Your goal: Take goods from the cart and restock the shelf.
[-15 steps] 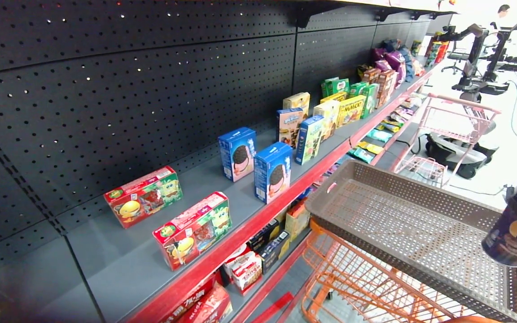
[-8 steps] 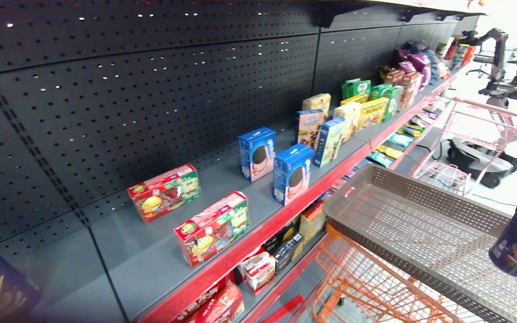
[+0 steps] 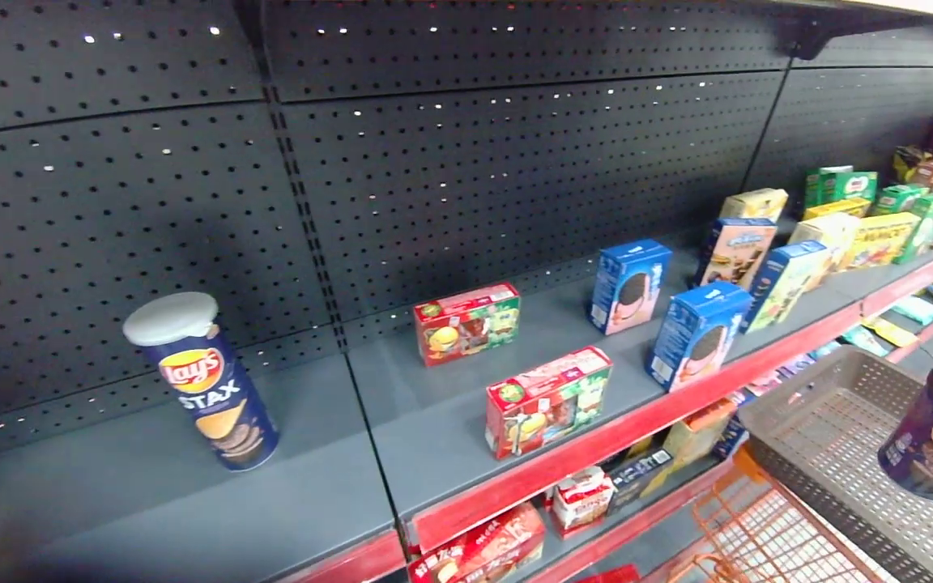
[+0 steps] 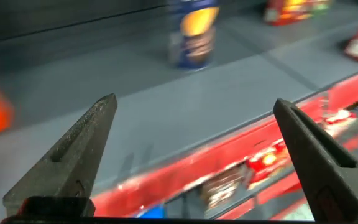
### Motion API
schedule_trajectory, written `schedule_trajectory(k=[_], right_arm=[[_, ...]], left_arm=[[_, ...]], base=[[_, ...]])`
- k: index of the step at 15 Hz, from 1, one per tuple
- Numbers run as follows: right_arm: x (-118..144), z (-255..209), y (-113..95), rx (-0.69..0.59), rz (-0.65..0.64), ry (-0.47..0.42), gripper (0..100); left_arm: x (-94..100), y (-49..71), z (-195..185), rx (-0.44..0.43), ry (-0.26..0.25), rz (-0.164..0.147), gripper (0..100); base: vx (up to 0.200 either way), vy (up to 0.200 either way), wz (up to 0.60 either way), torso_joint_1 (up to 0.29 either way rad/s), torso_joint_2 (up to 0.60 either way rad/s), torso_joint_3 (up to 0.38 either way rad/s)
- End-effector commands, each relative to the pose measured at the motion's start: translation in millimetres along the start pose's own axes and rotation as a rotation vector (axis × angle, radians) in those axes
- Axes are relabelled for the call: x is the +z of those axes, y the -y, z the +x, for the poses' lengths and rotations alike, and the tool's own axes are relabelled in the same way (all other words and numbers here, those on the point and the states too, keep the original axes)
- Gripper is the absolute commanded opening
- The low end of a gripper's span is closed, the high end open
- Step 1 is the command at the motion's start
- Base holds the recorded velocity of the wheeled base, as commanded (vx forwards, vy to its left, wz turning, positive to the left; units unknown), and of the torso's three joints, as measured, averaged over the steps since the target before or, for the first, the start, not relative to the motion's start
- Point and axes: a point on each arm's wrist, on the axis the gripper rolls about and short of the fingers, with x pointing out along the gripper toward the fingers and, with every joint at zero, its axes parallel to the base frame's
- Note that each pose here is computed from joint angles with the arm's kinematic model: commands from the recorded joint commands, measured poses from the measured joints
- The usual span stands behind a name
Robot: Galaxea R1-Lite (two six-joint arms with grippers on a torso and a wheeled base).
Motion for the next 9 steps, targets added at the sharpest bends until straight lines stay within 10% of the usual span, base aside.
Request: schedule_trajectory(k=[1, 9], right_arm=[[-0.2, 0.0, -0.3, 0.002, 0.000, -0.002, 0], [5.6, -3.9, -0.2, 0.020, 0.004, 0.027, 0]], left_arm=[[0.1, 0.0, 0.0, 0.001, 0.000, 0.000, 100], [0.1, 0.0, 0.0, 0.001, 0.000, 0.000, 100]], base=[[0.000, 0.000, 0.60, 0.002, 0.00, 0.002], [0.000, 0.000, 0.45, 0.002, 0.00, 0.001]])
